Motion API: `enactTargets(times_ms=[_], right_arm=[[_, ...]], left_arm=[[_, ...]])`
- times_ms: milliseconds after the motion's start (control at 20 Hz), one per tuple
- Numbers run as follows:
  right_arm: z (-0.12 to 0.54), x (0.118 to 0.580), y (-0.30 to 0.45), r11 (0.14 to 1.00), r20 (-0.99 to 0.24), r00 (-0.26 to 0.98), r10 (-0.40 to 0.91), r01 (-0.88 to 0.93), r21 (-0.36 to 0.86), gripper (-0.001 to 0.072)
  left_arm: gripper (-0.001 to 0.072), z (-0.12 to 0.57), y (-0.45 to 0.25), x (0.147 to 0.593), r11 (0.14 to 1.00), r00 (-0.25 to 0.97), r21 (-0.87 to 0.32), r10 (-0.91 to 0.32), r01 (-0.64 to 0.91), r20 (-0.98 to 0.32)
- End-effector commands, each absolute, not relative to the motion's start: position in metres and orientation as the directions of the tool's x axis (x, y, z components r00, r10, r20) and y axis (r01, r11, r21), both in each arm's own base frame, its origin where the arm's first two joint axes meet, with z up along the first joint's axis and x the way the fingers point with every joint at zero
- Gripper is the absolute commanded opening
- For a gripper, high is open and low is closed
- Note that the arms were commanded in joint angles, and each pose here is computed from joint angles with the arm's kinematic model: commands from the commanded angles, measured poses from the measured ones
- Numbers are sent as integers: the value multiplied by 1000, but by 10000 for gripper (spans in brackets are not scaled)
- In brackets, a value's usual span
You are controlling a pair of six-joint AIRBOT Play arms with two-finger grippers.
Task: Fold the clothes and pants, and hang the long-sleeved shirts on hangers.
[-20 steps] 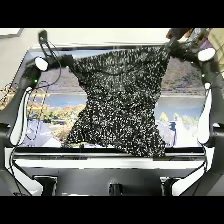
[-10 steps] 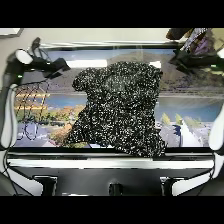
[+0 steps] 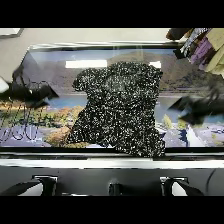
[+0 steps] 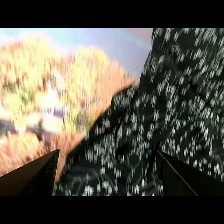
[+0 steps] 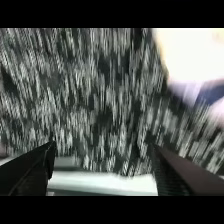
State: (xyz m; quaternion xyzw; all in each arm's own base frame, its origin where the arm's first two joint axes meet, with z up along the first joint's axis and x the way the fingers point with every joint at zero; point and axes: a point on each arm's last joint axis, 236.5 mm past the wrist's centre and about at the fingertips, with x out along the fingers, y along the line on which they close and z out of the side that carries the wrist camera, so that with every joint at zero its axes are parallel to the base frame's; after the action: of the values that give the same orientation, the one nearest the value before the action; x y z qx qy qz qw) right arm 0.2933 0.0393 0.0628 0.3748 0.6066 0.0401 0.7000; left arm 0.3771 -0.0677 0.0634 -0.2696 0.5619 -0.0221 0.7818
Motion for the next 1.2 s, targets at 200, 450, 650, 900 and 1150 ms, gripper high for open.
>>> enactTargets(times_ms=[200,450,650,900,1150], right_arm=[[-30,166,150,563,-765,123,632,606,562,698],[-61,179,178,561,-784,156,601,617,552,698],[-93,195,185,526,-802,152,578,681,508,658],[-86,221,170,517,-824,247,509,678,522,27],[-60,201,121,575,-925,211,316,734,363,26]], left_arm=[[720,6,-99,273,763,295,-520,-432,-385,-852],[720,1,-102,267,756,276,-522,-444,-396,-852],[720,1,-102,267,755,276,-522,-445,-396,-852],[720,-2,-137,250,752,213,-556,-514,-355,-831],[720,-24,-191,228,742,174,-559,-536,-370,-826]])
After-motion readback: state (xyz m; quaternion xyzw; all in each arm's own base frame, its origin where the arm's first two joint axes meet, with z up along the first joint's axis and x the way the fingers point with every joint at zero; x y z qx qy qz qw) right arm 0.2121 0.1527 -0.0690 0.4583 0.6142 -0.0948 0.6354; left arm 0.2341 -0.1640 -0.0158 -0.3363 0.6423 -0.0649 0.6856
